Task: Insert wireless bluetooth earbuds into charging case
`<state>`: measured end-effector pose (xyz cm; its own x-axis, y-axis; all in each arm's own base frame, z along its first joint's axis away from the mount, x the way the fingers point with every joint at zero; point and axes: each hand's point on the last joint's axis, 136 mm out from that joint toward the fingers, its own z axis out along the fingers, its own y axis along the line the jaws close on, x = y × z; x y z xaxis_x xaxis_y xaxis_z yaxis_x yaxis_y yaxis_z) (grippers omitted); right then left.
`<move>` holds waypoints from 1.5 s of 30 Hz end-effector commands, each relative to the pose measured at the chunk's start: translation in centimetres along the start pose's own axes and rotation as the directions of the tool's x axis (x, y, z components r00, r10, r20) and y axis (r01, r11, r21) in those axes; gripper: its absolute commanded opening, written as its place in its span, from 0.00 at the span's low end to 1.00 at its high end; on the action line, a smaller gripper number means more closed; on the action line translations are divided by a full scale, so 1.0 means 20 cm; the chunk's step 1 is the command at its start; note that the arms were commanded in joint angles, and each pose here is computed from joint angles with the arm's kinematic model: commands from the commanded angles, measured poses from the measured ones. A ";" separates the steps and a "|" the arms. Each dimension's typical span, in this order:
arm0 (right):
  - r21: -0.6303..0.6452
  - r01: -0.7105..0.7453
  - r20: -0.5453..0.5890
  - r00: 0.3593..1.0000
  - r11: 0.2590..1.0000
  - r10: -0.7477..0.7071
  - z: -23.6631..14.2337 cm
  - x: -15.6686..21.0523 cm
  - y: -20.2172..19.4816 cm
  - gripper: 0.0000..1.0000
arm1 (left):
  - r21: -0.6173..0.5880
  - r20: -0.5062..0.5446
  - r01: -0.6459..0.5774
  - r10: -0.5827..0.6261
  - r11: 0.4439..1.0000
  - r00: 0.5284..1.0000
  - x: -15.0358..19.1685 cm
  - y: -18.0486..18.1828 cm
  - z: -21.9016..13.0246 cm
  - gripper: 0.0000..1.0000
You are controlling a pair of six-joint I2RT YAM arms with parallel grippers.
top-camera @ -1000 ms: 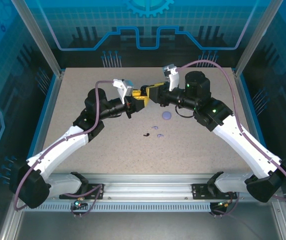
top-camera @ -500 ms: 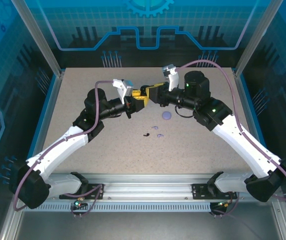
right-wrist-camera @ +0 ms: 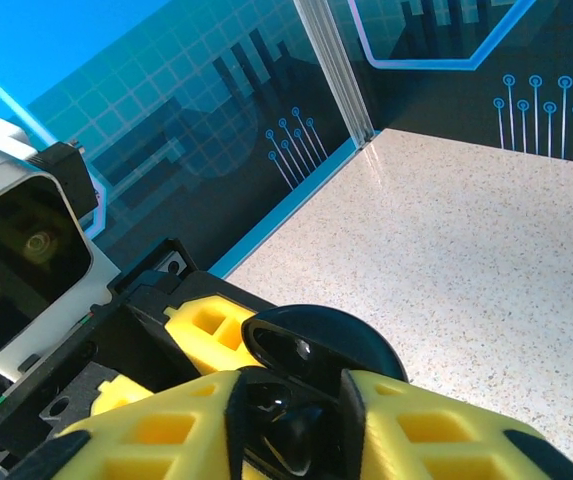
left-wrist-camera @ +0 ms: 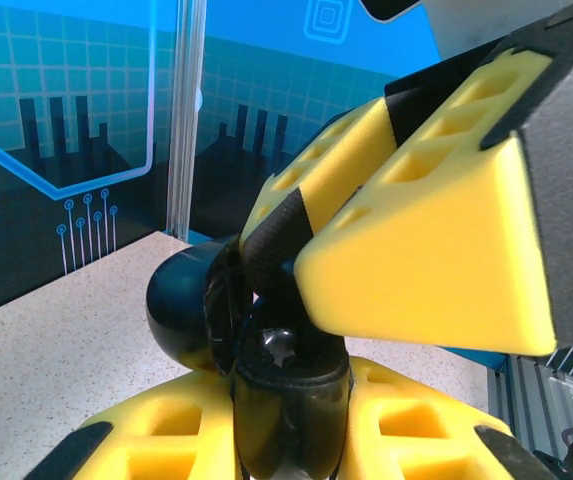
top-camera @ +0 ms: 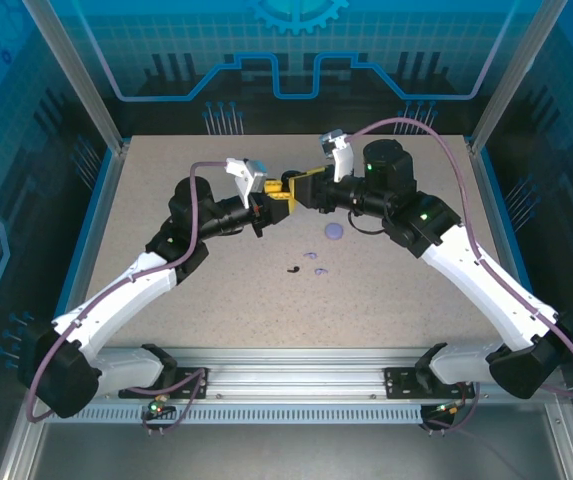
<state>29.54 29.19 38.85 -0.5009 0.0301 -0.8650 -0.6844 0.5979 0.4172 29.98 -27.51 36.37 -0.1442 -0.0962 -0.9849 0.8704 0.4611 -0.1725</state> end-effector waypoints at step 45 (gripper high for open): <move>0.218 0.042 -0.007 0.999 0.975 -0.042 -0.24 -0.06 -0.12 0.36 | 0.055 0.033 -0.065 0.063 0.996 0.997 -0.08 -0.09 -0.03 0.21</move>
<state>29.21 24.78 39.97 -0.4759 0.0122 -0.8794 -0.5896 0.7375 0.3293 29.68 -27.52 36.44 -0.1297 -0.0851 -0.9879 0.8777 0.4536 -0.1544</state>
